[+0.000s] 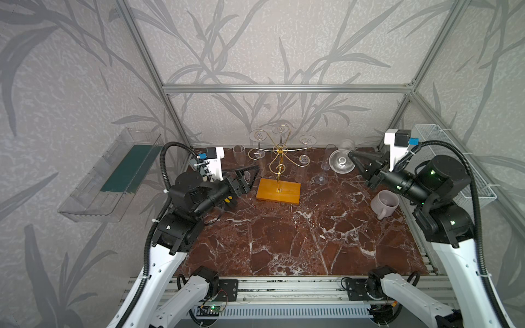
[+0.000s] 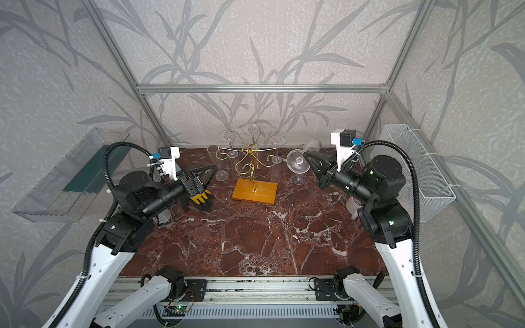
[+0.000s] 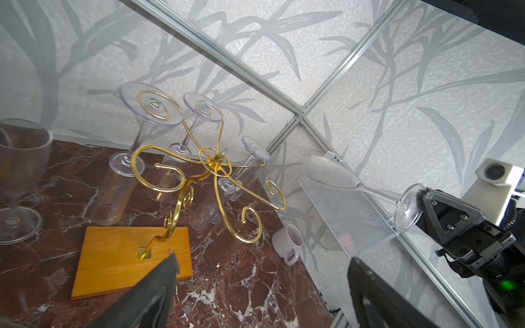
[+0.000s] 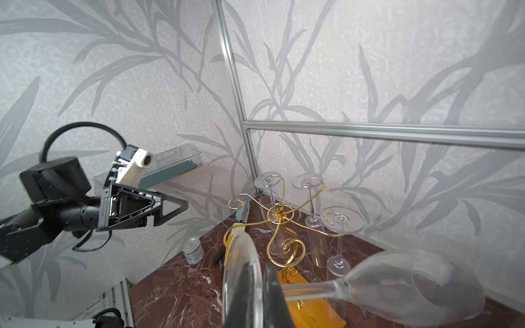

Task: Take the wine glass off the wine glass rack
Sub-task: Pick up the wine glass from the wine glass rack.

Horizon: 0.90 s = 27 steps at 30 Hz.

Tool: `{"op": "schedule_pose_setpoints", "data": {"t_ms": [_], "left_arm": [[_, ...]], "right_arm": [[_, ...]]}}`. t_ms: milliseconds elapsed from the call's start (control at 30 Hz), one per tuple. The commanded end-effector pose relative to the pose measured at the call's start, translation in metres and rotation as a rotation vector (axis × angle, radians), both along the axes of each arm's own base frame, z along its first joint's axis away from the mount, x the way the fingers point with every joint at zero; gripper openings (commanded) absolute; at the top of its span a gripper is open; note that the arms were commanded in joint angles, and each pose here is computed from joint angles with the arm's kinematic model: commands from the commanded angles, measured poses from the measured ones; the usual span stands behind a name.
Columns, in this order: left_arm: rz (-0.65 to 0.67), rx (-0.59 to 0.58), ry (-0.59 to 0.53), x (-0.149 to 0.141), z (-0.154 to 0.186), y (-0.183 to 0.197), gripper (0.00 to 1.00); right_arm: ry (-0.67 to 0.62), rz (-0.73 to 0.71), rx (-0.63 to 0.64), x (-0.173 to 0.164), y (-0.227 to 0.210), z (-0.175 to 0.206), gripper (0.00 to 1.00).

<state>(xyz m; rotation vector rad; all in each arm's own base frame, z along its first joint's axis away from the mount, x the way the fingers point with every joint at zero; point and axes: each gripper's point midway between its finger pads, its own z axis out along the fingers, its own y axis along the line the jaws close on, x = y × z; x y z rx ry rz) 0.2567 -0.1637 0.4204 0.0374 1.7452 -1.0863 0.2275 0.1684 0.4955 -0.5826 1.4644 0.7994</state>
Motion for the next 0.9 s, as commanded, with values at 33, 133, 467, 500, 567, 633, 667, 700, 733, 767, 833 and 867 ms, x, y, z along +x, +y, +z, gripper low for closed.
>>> {"op": "schedule_pose_setpoints", "data": {"t_ms": [33,133,467,500,567,633,667,700,733,767,833,867], "left_arm": [[-0.202,-0.088,-0.073,-0.014,0.032,-0.029,0.92],[-0.278,-0.099,-0.072,-0.018,0.033,-0.044,0.9],[-0.501,-0.066,-0.028,-0.038,0.01,-0.105,0.9],[-0.504,-0.066,-0.023,-0.037,0.008,-0.109,0.9],[-0.506,-0.072,-0.017,-0.035,0.006,-0.113,0.9],[-0.512,-0.086,-0.015,-0.034,0.005,-0.117,0.88],[-0.524,-0.097,-0.014,-0.034,0.005,-0.119,0.87],[-0.534,-0.105,-0.013,-0.035,0.004,-0.121,0.86],[-0.547,-0.114,-0.008,-0.035,0.003,-0.124,0.85],[-0.554,-0.121,-0.003,-0.035,0.003,-0.125,0.83],[-0.563,-0.125,0.006,-0.035,0.001,-0.127,0.81],[-0.567,-0.125,0.009,-0.036,0.0,-0.129,0.8]], "right_arm": [[-0.281,0.044,-0.202,-0.016,0.02,-0.003,0.0],[-0.411,0.129,-0.251,-0.033,0.042,-0.014,0.0],[-0.719,0.206,-0.379,-0.06,0.089,-0.04,0.0],[-0.739,0.204,-0.38,-0.061,0.091,-0.041,0.0],[-0.771,0.206,-0.391,-0.063,0.096,-0.043,0.0],[-0.804,0.206,-0.408,-0.065,0.101,-0.047,0.0],[-0.829,0.201,-0.414,-0.066,0.103,-0.048,0.0],[-0.849,0.196,-0.424,-0.067,0.105,-0.051,0.0],[-0.872,0.193,-0.431,-0.069,0.108,-0.052,0.0],[-0.889,0.189,-0.436,-0.07,0.11,-0.054,0.0],[-0.91,0.182,-0.444,-0.07,0.114,-0.056,0.0],[-0.918,0.182,-0.45,-0.07,0.116,-0.058,0.0]]}}
